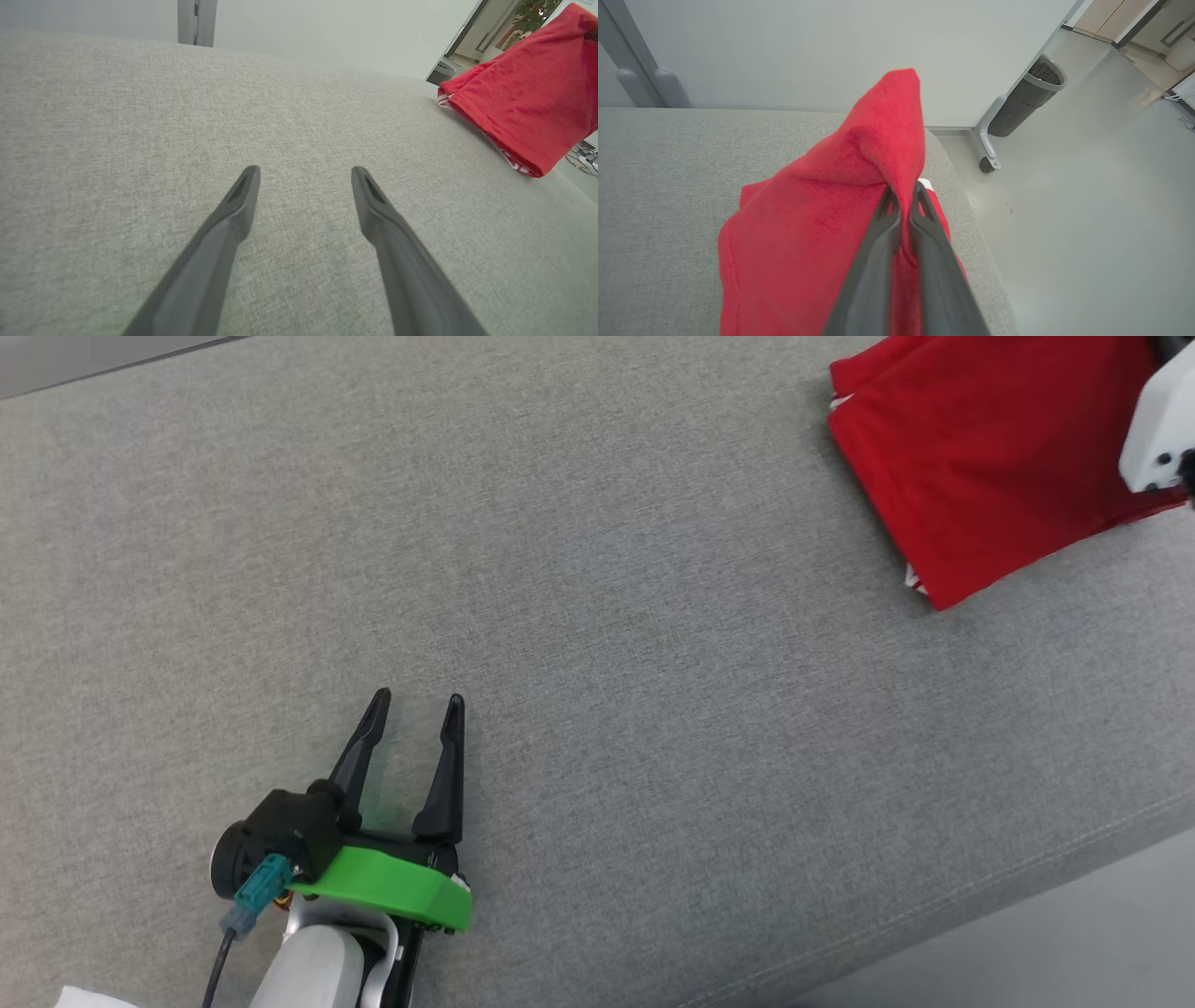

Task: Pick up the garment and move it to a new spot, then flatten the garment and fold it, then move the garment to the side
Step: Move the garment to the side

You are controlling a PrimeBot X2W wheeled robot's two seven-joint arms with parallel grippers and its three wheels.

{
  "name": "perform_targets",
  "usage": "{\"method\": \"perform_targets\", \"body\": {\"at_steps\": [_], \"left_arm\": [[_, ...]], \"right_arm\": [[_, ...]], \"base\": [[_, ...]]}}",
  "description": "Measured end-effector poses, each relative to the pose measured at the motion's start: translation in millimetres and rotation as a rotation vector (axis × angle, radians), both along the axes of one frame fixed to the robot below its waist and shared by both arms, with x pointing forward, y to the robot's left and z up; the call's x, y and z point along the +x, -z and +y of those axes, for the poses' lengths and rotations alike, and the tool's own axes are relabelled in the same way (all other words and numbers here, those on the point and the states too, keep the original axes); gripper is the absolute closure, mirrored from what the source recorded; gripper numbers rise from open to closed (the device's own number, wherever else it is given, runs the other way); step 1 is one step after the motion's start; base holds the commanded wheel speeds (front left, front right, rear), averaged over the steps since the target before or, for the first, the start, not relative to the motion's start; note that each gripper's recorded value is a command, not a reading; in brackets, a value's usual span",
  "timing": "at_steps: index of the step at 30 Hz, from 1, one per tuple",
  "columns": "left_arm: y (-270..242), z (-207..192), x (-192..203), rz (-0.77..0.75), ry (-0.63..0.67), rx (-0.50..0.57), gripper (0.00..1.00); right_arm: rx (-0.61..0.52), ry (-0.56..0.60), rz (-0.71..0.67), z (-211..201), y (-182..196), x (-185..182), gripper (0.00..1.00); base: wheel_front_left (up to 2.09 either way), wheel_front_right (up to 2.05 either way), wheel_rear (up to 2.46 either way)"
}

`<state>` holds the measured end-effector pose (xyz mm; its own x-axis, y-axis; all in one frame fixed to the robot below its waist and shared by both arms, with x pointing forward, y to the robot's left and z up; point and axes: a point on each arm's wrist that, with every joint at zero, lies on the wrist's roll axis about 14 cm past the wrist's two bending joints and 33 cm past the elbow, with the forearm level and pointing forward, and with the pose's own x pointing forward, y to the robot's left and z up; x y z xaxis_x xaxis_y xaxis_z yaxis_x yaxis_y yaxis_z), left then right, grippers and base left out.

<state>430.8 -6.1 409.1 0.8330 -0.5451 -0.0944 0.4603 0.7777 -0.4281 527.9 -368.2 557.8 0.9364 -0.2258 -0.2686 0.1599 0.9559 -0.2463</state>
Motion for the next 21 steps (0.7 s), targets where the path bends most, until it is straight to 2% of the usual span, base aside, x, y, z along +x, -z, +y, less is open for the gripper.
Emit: {"method": "perform_targets", "body": {"at_steps": [6, 13, 14, 15, 16, 21], "left_arm": [[5.8, 8.5, 4.4, 0.007, -0.019, 0.009, 0.00], [17.8, 18.5, 7.5, 0.025, -0.034, 0.029, 0.00], [19.1, 19.2, 7.9, 0.027, -0.036, 0.030, 0.00], [20.2, 20.1, 8.2, 0.029, -0.038, 0.030, 0.00], [21.2, 20.7, 8.0, 0.031, -0.039, 0.031, 0.00], [24.5, 24.3, 8.9, 0.037, -0.047, 0.034, 0.00]], "right_arm": [[-0.085, 0.066, 0.050, -36.5, -2.4, 6.2, 1.00], [-0.143, 0.127, 0.125, -64.5, 18.2, 11.0, 1.00], [-0.143, 0.138, 0.128, -68.3, 21.6, 11.4, 0.89], [-0.139, 0.150, 0.130, -71.7, 26.0, 11.3, 0.51], [-0.137, 0.161, 0.135, -74.5, 30.1, 10.6, 0.00], [-0.155, 0.161, 0.122, -74.8, 45.5, 14.8, 0.00]], "base": [[0.00, 0.00, 0.00], [0.00, 0.00, 0.00], [0.00, 0.00, 0.00], [0.00, 0.00, 0.00], [0.00, 0.00, 0.00], [0.00, 0.00, 0.00]]}}
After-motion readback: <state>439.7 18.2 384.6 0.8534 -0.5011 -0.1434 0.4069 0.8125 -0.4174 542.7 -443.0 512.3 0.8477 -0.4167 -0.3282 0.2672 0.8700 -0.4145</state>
